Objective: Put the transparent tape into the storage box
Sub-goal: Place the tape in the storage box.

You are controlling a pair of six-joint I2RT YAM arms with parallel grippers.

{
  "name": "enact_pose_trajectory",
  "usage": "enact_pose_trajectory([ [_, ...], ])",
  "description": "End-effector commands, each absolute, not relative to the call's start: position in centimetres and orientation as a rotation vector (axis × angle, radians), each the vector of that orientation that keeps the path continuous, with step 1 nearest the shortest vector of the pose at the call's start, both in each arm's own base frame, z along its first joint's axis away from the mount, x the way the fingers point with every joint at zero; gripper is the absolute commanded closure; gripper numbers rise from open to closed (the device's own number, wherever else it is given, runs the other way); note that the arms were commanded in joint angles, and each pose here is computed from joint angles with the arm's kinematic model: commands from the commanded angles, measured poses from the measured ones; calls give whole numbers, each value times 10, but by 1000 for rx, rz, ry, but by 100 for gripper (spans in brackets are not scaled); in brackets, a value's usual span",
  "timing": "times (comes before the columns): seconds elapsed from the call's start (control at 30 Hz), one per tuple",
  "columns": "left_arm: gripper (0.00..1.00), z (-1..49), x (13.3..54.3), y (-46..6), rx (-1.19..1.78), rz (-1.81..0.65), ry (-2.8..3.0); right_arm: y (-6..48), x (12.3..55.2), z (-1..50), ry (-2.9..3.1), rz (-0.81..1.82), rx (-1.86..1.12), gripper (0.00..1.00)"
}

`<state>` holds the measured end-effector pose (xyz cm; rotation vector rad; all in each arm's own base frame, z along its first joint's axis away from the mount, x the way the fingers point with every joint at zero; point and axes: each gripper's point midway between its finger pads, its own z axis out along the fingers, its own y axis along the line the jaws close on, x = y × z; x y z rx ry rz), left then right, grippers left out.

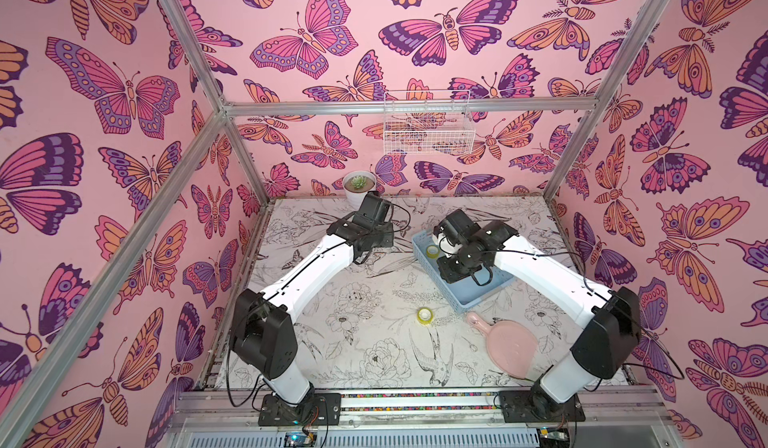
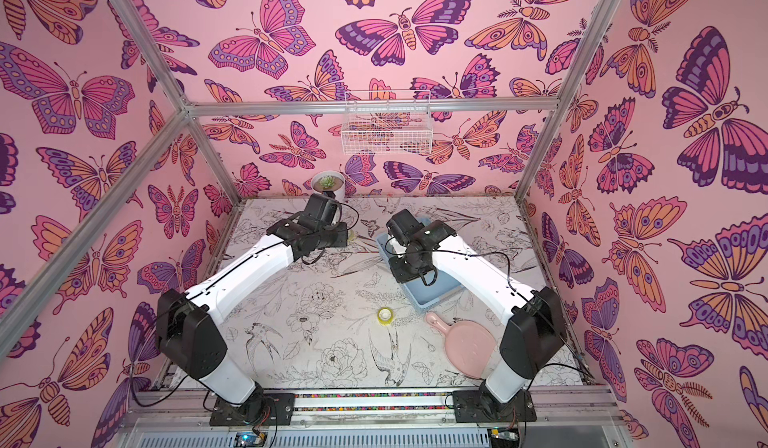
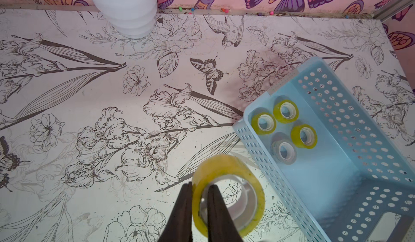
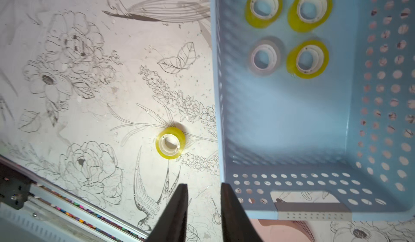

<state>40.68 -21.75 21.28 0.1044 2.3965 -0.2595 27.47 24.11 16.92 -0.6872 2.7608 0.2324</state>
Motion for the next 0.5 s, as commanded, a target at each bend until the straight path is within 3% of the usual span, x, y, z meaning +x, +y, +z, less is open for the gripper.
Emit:
enact_pose_trajectory([
  [0.0, 92, 206, 397, -245, 211, -269, 2420, 213, 286, 204, 2678, 169, -509, 69],
  [0.23, 92, 212, 386, -319, 423, -405, 2393, 156, 304, 295, 2345, 92, -119, 68],
  [0.47, 92, 170, 375, -384, 630, -459, 2438, 158, 301, 322, 2295, 156, -126, 68],
])
